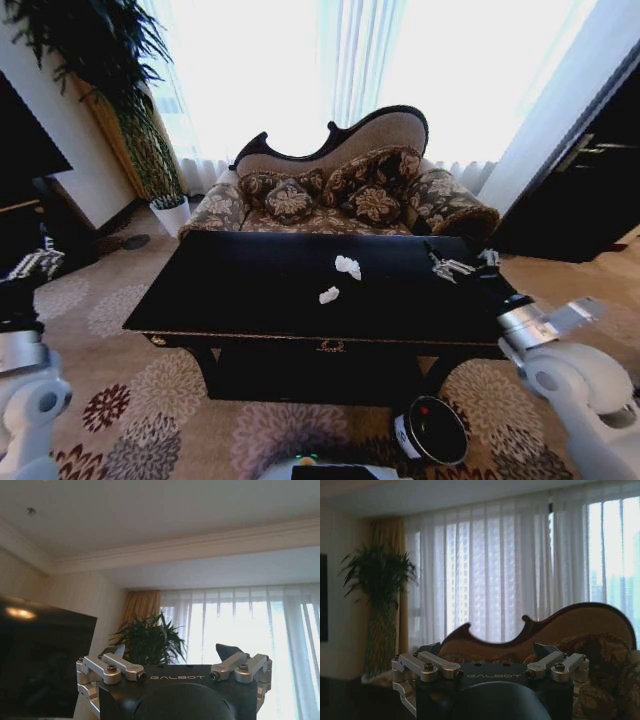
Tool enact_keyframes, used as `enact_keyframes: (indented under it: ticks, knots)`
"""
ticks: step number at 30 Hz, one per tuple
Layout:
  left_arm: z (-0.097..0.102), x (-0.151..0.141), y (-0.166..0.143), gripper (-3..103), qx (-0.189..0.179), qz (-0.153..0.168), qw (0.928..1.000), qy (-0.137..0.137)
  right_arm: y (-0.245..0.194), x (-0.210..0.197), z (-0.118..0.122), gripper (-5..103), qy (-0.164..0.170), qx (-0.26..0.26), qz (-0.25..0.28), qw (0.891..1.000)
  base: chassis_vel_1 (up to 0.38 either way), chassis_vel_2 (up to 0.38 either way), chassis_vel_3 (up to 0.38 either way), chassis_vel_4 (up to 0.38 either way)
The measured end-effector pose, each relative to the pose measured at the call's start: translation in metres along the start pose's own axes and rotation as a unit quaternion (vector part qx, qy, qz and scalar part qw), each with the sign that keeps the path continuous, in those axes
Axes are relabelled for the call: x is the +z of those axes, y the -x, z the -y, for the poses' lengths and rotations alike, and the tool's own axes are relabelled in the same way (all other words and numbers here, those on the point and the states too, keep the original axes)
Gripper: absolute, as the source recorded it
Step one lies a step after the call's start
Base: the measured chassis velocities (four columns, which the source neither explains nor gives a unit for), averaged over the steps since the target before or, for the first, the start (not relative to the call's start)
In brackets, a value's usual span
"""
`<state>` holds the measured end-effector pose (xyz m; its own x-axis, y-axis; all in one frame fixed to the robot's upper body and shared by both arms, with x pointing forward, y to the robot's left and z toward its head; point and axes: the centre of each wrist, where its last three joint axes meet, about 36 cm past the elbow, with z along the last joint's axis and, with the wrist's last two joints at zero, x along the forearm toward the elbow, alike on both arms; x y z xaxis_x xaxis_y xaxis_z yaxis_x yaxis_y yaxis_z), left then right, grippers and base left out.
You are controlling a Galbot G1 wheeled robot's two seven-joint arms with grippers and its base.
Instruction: Move to the front of the table and place the trash on the table into the trash bin.
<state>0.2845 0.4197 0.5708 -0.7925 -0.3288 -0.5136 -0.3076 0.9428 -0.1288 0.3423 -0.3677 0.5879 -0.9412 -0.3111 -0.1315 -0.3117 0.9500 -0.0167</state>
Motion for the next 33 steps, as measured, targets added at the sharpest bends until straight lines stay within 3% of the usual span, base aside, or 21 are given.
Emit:
enact_keyframes:
  ticks: [6, 14, 27, 33]
  knots:
    - [0.003, -0.003, -0.004, 100, 0.003, 0.001, 1.0000, 0.003, 0.029, 0.006, 0.018, 100, -0.040, -0.037, -0.038, 0.998, 0.000, 0.000, 0.000, 0.000]
    - [-0.008, -0.002, -0.006, 100, -0.013, -0.001, 0.9998, 0.017, 0.080, 0.005, 0.038, 100, -0.100, -0.075, -0.091, 0.988, 0.000, 0.000, 0.000, 0.000]
    - [-0.012, 0.003, -0.006, 100, -0.022, -0.004, 0.9995, 0.021, 0.133, 0.018, 0.031, 100, -0.123, -0.127, -0.127, 0.976, 0.000, 0.000, 0.000, 0.000]
    - [-0.009, 0.005, -0.006, 100, -0.020, -0.007, 0.9995, 0.022, 0.148, 0.041, 0.012, 100, -0.115, -0.173, -0.154, 0.966, 0.000, 0.000, 0.000, 0.000]
